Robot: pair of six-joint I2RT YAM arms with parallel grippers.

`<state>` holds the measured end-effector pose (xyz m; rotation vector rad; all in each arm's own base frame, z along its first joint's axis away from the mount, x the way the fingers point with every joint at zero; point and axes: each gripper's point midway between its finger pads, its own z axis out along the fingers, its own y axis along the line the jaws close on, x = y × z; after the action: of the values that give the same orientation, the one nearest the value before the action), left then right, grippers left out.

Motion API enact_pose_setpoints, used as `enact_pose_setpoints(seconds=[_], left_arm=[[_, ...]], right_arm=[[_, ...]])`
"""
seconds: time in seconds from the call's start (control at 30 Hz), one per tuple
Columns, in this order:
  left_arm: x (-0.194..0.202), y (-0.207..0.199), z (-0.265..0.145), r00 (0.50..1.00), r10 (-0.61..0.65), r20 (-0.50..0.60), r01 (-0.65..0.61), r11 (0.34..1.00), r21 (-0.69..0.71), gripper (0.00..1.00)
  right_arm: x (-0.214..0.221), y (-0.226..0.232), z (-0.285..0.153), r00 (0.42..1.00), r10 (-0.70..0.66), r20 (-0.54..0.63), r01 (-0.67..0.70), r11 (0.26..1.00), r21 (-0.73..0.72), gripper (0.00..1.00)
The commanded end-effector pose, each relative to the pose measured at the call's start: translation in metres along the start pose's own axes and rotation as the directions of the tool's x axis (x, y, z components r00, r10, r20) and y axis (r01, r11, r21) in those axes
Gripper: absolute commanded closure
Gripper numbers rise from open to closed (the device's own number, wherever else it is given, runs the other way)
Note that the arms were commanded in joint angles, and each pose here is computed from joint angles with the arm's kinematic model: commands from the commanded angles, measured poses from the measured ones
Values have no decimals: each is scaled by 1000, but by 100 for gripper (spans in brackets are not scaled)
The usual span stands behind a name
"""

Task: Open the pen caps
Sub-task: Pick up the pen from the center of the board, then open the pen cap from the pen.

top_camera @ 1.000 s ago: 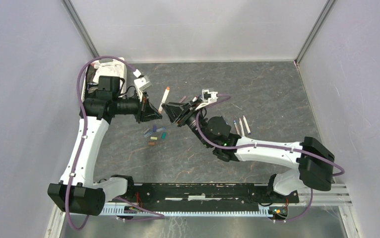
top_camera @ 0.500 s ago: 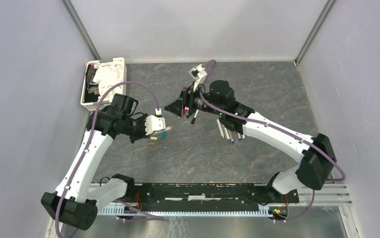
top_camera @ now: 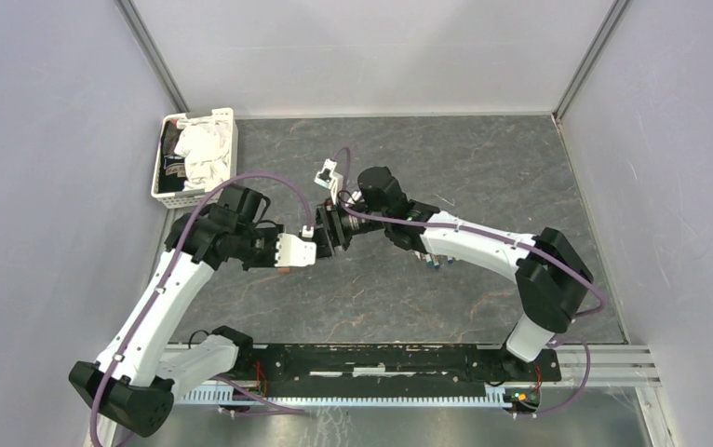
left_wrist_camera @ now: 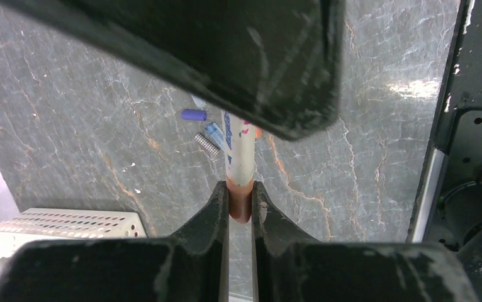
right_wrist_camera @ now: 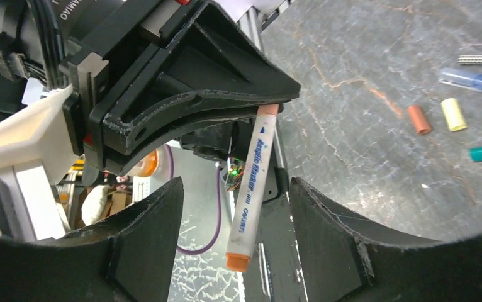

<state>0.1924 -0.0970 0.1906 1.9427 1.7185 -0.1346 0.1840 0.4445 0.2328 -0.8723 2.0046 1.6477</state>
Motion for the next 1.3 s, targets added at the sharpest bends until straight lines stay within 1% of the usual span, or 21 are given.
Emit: enact_pose_setpoints(seconds=[0.0,0.1,0.27,0.4,0.43,0.57,0.63,0.67,0.7,0.73,0.77,0.83,0.9,0.97,1.07,1.17,1.27], left_arm=[[0,4,-2,994,102,-25,-103,995,-20,98],[-3,4,-2,992,126,-24,-127,992,-18,98],[-8,1,0,990,143,-16,-143,990,-2,98],[-8,-5,3,987,158,-25,-158,987,18,98],[-8,-6,3,986,164,-27,-163,986,23,98],[-8,-8,4,983,178,-33,-178,984,29,98],[-10,-7,4,983,179,-31,-178,984,29,97],[-11,-7,3,984,175,-27,-174,984,29,91],[-12,-7,3,986,167,-22,-166,986,30,73],[-13,-7,2,988,156,-17,-156,987,33,59],[-15,-9,2,990,143,-11,-143,989,44,50],[-21,-13,-1,993,116,19,-117,991,60,43],[-28,-17,-3,994,94,53,-98,992,76,40],[-37,-21,-6,993,69,94,-77,993,92,39],[-51,-23,-7,988,14,157,-32,993,116,39],[-64,-30,-5,975,-51,218,15,986,164,39],[-77,-37,-2,953,-134,271,73,972,222,39]], right_arm=[[11,10,14,999,6,-52,-11,996,-85,34],[17,6,25,996,25,-80,-32,996,-87,38],[14,1,38,995,38,-89,-45,995,-86,40],[10,0,44,995,44,-85,-52,994,-98,49],[10,0,44,995,46,-87,-55,993,-105,52],[16,-1,45,993,51,-104,-63,991,-118,83],[19,-1,43,993,45,-110,-59,991,-120,94],[20,0,42,993,36,-114,-51,991,-127,97],[23,2,40,992,24,-120,-41,990,-135,100],[25,1,38,992,13,-126,-30,990,-136,100],[27,0,35,992,-11,-126,-6,991,-133,100],[33,0,26,991,-55,-122,38,990,-135,100],[37,3,14,992,-86,-90,71,986,-154,100],[43,6,1,995,-88,-56,77,981,-181,100],[41,19,-12,994,-107,7,106,967,-231,100],[41,26,-18,993,-108,48,117,961,-252,100],[37,32,-21,994,-75,80,95,956,-276,100]])
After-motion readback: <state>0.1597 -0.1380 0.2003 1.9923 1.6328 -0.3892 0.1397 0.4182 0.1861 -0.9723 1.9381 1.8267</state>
